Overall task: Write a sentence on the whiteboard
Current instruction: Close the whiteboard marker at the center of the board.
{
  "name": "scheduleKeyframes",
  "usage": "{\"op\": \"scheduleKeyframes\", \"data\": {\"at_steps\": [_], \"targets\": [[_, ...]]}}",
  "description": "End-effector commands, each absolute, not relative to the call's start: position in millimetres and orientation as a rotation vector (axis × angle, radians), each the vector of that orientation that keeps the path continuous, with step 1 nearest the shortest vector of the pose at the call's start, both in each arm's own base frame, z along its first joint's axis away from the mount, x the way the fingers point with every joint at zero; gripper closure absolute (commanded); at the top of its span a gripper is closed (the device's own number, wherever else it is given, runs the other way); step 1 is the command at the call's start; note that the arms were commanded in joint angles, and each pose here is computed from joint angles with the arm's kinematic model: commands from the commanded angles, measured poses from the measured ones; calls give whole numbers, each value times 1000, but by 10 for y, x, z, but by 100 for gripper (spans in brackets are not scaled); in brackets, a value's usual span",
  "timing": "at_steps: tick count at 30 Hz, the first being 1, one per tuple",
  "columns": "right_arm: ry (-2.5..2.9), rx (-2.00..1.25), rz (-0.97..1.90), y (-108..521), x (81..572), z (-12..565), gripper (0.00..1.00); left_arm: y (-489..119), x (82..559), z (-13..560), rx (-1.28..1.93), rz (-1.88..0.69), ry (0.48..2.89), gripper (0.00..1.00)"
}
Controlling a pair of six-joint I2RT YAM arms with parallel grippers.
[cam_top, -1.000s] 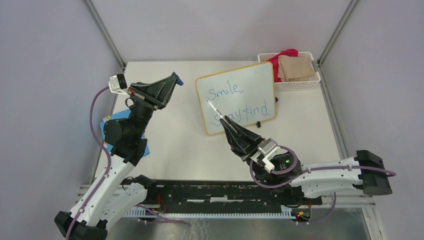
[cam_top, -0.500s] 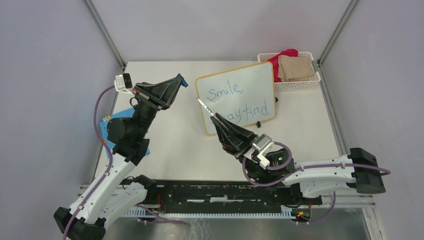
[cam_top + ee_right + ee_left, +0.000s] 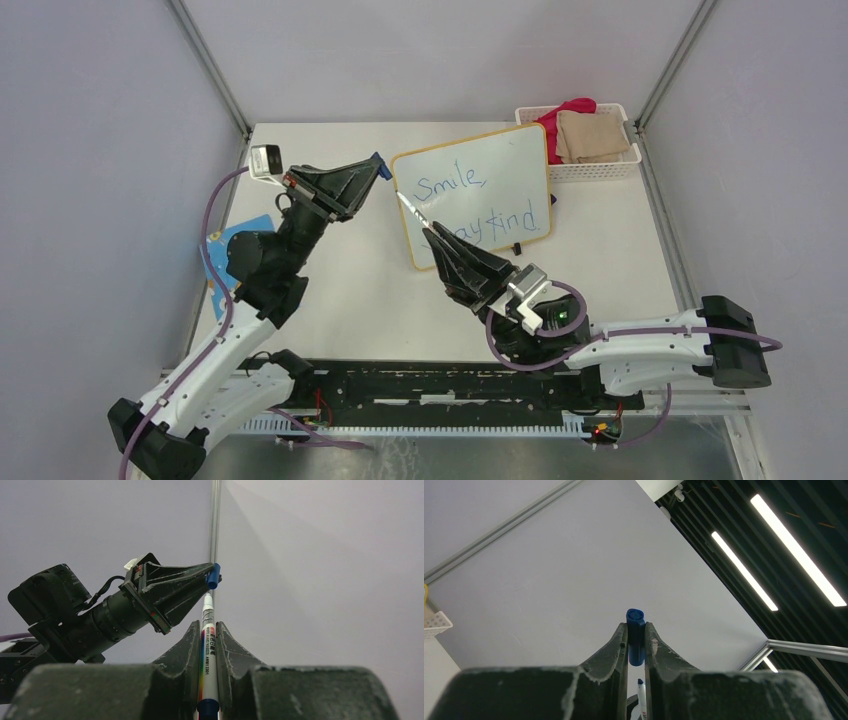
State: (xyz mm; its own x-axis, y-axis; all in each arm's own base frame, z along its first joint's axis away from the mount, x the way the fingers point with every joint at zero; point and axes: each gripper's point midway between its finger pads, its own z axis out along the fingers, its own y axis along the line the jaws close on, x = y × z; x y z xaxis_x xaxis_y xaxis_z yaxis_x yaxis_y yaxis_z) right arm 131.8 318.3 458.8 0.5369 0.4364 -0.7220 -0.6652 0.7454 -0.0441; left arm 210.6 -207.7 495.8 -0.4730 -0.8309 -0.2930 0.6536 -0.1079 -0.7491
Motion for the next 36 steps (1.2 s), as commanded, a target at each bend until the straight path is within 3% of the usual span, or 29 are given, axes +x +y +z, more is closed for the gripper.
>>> {"op": "scheduleKeyframes", "data": {"at_steps": [1,36], "targets": [[716,-247,705,3052,1324,4834,100,-2030,1979,5135,-224,-1827,986,98],[719,-250,693,3103,1348,4868,100,-2055,1896,5124,-196,-1839,990,98]]}}
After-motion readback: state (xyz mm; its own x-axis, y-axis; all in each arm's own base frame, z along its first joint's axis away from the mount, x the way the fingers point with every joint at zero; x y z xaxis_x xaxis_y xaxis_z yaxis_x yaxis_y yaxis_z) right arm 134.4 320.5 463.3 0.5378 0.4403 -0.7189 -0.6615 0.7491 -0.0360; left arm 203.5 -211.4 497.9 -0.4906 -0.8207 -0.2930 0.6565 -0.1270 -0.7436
